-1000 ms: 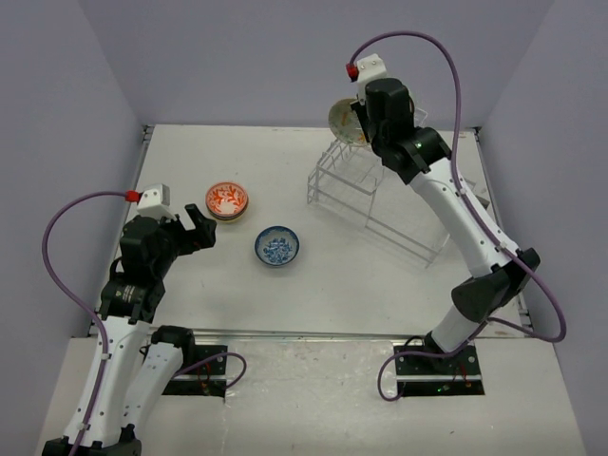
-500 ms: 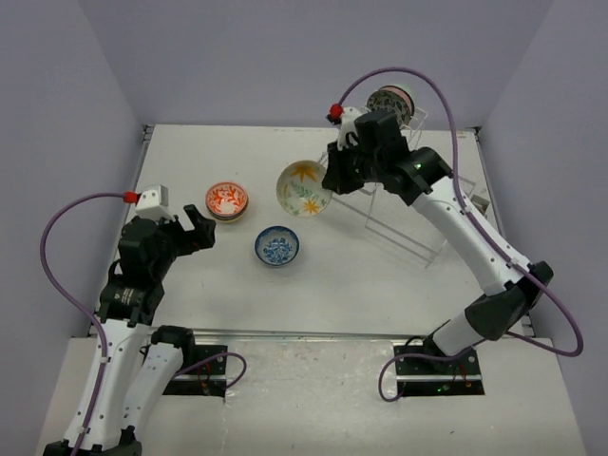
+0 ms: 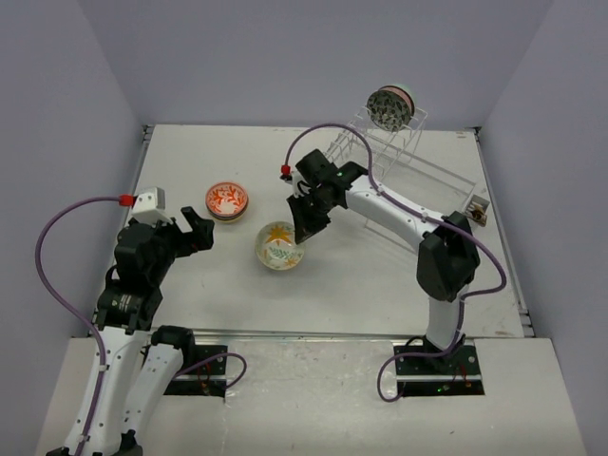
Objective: Unload the bowls from the dish rack
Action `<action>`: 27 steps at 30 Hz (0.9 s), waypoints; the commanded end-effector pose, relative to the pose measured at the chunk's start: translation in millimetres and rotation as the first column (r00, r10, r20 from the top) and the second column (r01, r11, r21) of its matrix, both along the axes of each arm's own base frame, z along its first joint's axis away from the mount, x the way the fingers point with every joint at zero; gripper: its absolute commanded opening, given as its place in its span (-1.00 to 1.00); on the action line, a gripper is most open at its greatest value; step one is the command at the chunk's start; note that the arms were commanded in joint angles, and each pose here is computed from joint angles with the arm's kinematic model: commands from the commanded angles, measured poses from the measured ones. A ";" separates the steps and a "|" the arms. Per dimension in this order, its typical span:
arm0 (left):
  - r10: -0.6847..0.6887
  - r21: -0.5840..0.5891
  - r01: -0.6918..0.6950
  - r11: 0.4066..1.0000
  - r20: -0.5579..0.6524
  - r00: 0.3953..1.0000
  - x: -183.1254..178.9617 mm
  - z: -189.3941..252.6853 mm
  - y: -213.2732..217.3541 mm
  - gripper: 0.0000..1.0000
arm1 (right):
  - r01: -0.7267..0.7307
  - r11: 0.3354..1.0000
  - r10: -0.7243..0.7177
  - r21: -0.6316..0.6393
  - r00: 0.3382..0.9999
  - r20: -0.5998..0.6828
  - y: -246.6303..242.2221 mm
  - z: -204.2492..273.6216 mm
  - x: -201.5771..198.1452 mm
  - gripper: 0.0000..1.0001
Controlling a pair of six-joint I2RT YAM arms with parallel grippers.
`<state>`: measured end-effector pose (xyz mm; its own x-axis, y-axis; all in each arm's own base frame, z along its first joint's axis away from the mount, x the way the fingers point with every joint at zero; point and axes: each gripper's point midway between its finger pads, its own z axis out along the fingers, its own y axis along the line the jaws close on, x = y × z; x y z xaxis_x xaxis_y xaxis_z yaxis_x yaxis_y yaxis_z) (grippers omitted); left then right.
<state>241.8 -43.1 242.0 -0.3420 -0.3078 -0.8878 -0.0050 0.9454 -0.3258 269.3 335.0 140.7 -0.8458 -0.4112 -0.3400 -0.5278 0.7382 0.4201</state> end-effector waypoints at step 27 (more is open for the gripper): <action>-0.028 -0.001 0.028 1.000 0.056 0.998 1.0 11.6 -5.7 1.00 | 0.012 0.993 -0.018 -0.114 0.998 -0.053 11.4 -36.0 39.3 -0.96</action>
<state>239.2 -46.0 245.2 -0.3334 -0.3052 -0.8920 0.0123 0.9447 -0.3278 311.2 339.5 89.8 -0.8824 -0.4173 -0.2175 -0.4687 0.8201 0.3282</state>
